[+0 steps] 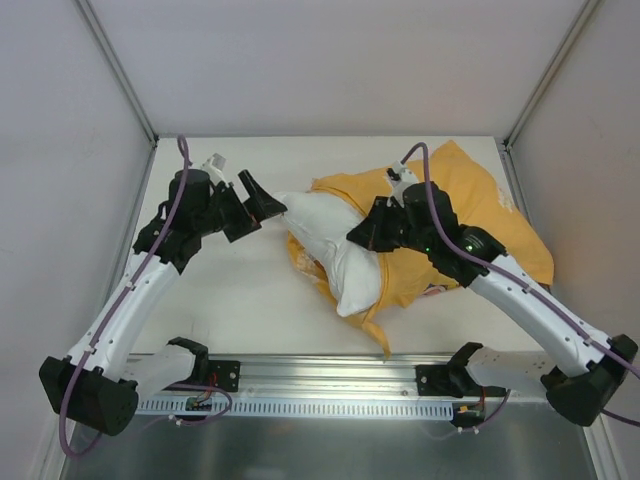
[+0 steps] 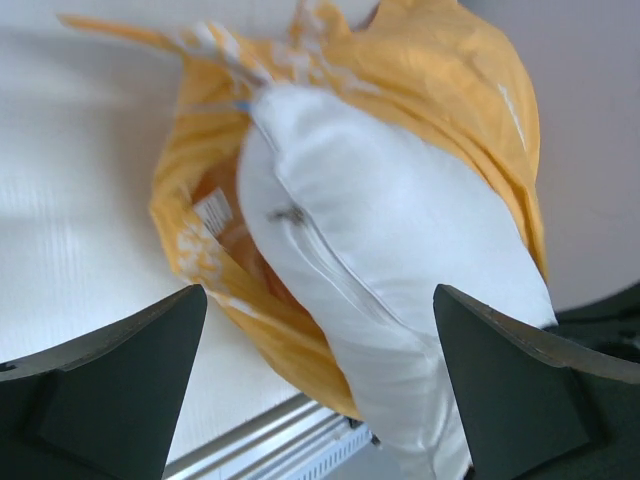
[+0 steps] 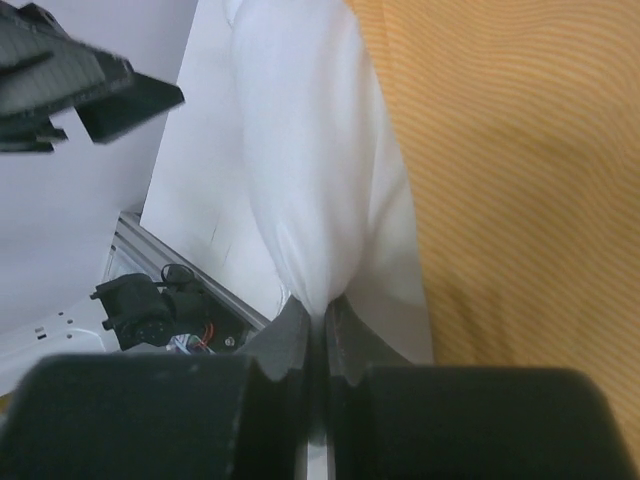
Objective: Remove the pillowcase from the pillow
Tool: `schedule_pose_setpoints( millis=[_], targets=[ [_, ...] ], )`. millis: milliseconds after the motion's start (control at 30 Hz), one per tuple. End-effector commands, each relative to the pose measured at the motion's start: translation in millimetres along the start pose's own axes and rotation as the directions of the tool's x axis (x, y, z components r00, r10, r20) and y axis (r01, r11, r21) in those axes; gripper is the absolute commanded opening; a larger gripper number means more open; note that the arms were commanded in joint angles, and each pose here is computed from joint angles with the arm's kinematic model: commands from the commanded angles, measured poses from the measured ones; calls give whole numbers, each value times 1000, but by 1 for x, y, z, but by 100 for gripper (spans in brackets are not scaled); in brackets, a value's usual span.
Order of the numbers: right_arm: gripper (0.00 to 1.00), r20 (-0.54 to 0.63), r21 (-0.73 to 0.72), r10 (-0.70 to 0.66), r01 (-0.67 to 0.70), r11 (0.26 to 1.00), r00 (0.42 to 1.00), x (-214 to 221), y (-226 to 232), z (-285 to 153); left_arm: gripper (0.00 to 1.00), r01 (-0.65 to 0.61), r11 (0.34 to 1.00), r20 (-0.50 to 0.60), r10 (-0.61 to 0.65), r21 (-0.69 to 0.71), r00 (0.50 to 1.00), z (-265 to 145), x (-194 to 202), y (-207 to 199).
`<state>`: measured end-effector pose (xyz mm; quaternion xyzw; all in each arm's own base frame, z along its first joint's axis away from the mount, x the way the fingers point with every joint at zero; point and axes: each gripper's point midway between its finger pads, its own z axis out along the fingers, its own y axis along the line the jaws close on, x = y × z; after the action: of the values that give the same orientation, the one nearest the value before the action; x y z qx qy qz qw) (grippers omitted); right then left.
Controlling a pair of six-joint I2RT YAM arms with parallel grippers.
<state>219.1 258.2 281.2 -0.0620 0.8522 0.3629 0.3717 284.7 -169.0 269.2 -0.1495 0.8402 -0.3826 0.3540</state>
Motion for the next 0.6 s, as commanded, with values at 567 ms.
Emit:
schedule_pose_setpoints(
  millis=[567],
  targets=[
    [1,0,-75,100,-100,992,995,-39,54,73,99,74,981,-297,-18,180,955,24,132,-28]
  ],
)
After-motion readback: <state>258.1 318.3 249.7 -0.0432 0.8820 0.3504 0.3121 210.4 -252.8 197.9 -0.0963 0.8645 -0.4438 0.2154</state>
